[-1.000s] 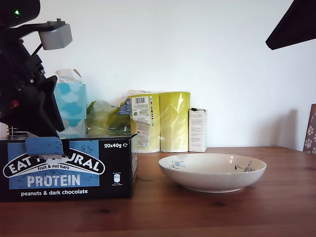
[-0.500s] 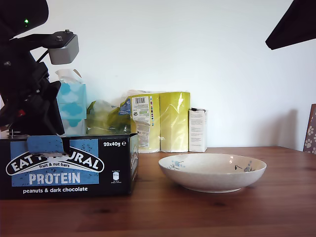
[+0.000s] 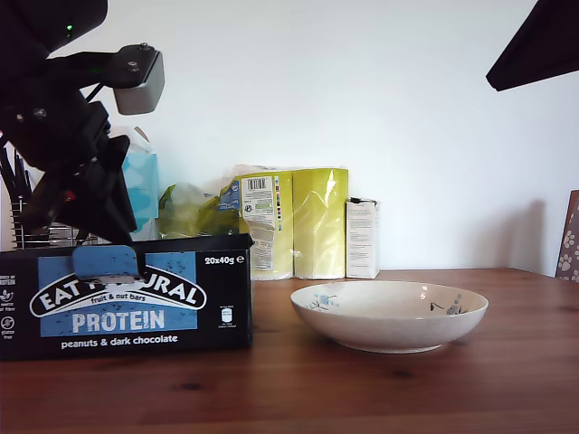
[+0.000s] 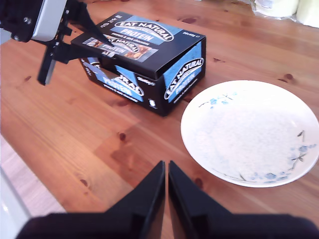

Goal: Open the carton box of snackbars

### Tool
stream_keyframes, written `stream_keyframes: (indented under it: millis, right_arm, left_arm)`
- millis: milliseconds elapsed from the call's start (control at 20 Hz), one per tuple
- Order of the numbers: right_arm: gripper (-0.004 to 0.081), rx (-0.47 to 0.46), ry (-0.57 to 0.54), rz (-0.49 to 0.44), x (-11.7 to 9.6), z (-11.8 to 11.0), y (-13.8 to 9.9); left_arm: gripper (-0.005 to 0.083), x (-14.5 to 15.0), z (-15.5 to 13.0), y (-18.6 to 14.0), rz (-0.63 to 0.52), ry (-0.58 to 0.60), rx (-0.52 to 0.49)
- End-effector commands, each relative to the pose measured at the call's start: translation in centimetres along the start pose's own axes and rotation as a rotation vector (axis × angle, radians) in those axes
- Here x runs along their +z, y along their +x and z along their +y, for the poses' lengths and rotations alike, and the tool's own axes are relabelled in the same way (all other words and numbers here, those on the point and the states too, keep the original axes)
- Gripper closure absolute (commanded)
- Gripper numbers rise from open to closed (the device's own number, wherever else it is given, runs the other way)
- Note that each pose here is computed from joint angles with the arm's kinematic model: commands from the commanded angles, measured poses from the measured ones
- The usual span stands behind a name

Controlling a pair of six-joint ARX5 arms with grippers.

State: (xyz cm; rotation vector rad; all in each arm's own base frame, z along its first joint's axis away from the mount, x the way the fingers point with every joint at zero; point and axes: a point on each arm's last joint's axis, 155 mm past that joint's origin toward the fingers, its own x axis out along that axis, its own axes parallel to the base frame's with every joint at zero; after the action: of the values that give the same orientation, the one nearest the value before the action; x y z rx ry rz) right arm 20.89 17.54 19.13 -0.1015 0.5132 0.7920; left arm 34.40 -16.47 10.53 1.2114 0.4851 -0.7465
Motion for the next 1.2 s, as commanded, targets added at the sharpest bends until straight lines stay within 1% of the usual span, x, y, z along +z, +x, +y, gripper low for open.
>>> stream_keyframes:
  millis: [0,150,250,400,500,750,800,900,950,1000,1050,1100,1150]
  right_arm:
    - [0.0783,0.021,-0.005,-0.004,0.0,0.4,0.0]
    - [0.0783,0.022,-0.004,-0.002,0.0,0.4,0.0]
    - [0.0783,0.022,-0.004,-0.002,0.0,0.4,0.0]
    - [0.0783,0.022,-0.004,0.0,-0.1,0.4,0.0]
    - [0.0783,0.022,-0.003,0.002,-0.1,0.4,0.0]
    - [0.0783,0.023,-0.003,0.003,-0.1,0.5,0.0]
    - [0.0783,0.023,-0.003,0.003,-0.1,0.5,0.0]
    - [0.0783,0.023,-0.003,0.003,-0.1,0.5,0.0]
    - [0.0783,0.023,-0.002,0.005,-0.2,0.5,0.0]
    - [0.0783,0.023,-0.002,0.005,-0.2,0.5,0.0]
    - [0.0783,0.023,-0.002,0.005,-0.2,0.5,0.0]
    - [0.0783,0.023,-0.002,0.005,-0.2,0.5,0.0]
    - [0.0783,0.022,-0.003,0.002,-0.1,0.4,0.0]
  left_arm:
    - [0.0629,0.2,0.9,0.2,-0.003,0.002,0.039]
    - [0.0629,-0.1,1.8,0.1,0.019,0.001,0.08]
    - [0.0629,-0.4,2.6,0.0,0.041,0.034,0.113]
    - [0.0629,0.1,5.1,-0.8,0.039,0.032,0.205]
    - [0.0629,0.9,7.5,-1.8,0.024,0.019,0.28]
    - [0.0629,3.7,15.1,-6.1,-0.037,-0.037,0.494]
    - [0.0629,4.2,16.4,-7.0,-0.051,-0.058,0.524]
    - [0.0629,4.5,18.0,-8.3,-0.073,-0.148,0.558]
    - [0.063,4.3,18.1,-8.5,-0.073,-0.218,0.556]
    - [0.0652,3.8,17.7,-8.6,-0.067,-0.287,0.535]
    - [0.0718,3.5,16.3,-8.3,-0.064,-0.34,0.475]
    - [0.0785,3.6,14.4,-7.8,-0.065,-0.37,0.392]
    - [0.0794,3.7,12.0,-7.4,-0.067,-0.402,0.287]
